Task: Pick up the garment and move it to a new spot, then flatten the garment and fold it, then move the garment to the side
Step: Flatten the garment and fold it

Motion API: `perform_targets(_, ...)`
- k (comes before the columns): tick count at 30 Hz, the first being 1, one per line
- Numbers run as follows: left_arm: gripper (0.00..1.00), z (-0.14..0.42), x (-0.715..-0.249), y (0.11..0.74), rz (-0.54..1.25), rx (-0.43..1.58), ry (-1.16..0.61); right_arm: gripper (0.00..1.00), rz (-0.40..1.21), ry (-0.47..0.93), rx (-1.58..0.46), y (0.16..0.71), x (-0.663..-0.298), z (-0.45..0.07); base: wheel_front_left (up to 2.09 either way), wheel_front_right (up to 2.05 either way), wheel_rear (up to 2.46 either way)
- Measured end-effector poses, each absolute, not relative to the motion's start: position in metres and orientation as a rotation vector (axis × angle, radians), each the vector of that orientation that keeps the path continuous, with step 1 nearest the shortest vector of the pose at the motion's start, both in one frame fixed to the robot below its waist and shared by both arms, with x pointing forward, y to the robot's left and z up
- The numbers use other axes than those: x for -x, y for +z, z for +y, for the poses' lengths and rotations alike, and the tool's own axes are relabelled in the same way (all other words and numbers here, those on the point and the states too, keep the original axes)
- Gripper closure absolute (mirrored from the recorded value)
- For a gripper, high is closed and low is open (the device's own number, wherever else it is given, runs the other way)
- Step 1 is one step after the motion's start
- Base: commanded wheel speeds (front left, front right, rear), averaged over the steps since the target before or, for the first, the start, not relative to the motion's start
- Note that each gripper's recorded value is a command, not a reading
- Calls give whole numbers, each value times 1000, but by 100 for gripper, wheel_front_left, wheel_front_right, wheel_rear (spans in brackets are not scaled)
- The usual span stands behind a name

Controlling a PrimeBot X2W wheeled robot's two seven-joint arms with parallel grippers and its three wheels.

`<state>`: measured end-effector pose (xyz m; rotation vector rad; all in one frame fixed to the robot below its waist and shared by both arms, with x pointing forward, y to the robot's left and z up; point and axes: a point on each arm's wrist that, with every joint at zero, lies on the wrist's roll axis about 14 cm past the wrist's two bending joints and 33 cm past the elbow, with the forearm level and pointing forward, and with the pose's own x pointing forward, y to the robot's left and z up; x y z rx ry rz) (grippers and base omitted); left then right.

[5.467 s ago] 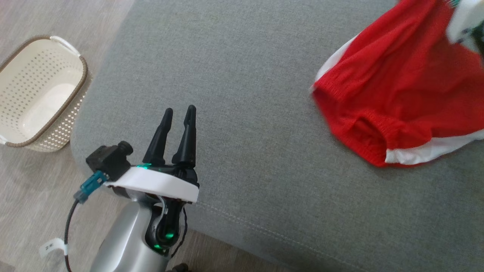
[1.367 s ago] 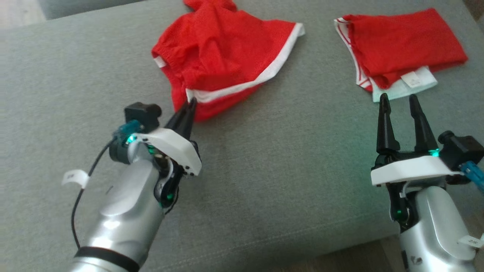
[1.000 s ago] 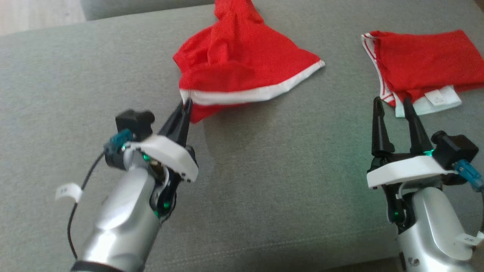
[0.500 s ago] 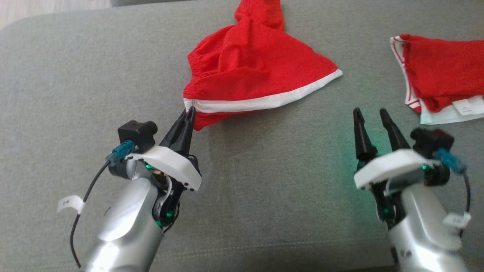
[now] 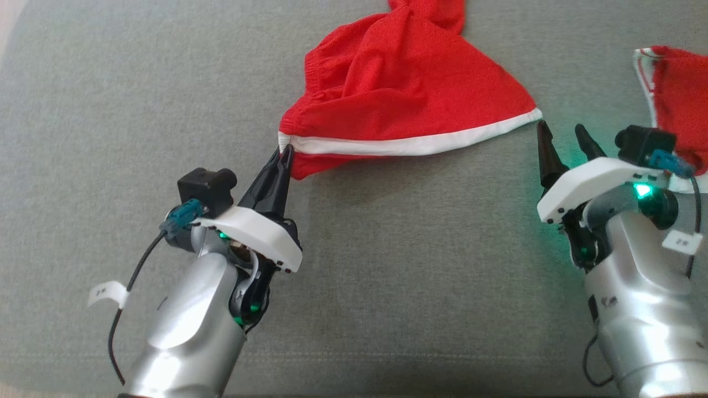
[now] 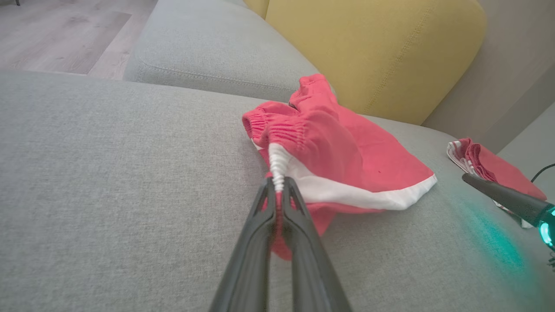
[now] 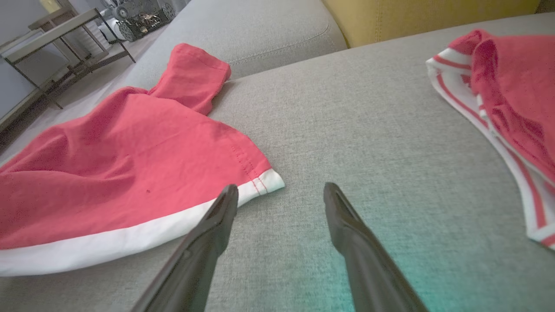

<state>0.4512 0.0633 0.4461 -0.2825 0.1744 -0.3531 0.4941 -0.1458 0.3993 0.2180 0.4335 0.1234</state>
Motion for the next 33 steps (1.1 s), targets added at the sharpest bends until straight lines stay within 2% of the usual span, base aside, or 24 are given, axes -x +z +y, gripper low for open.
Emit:
perform_targets(16,100,76,-456,441,175,286,-313,0,526,173,-158,370,-511,-126,0,0,0)
perform_targets(17,100,76,-456,442,173,284,-314,37,528,178,-153,370,-512,-125,0,0,0)
perform_targets(18,100,76,-457,443,170,285,-314,66,529,186,-147,371,-512,-123,0,0,0)
perform_targets(19,100,76,-457,443,170,285,-314,100,529,186,-147,371,-512,-123,0,0,0)
perform_targets(26,100,77,-458,450,154,288,-312,100,516,249,-76,375,-508,-114,0,0,0)
perform_targets(33,100,80,-459,472,92,259,-319,100,365,285,7,419,-519,-125,0,0,0)
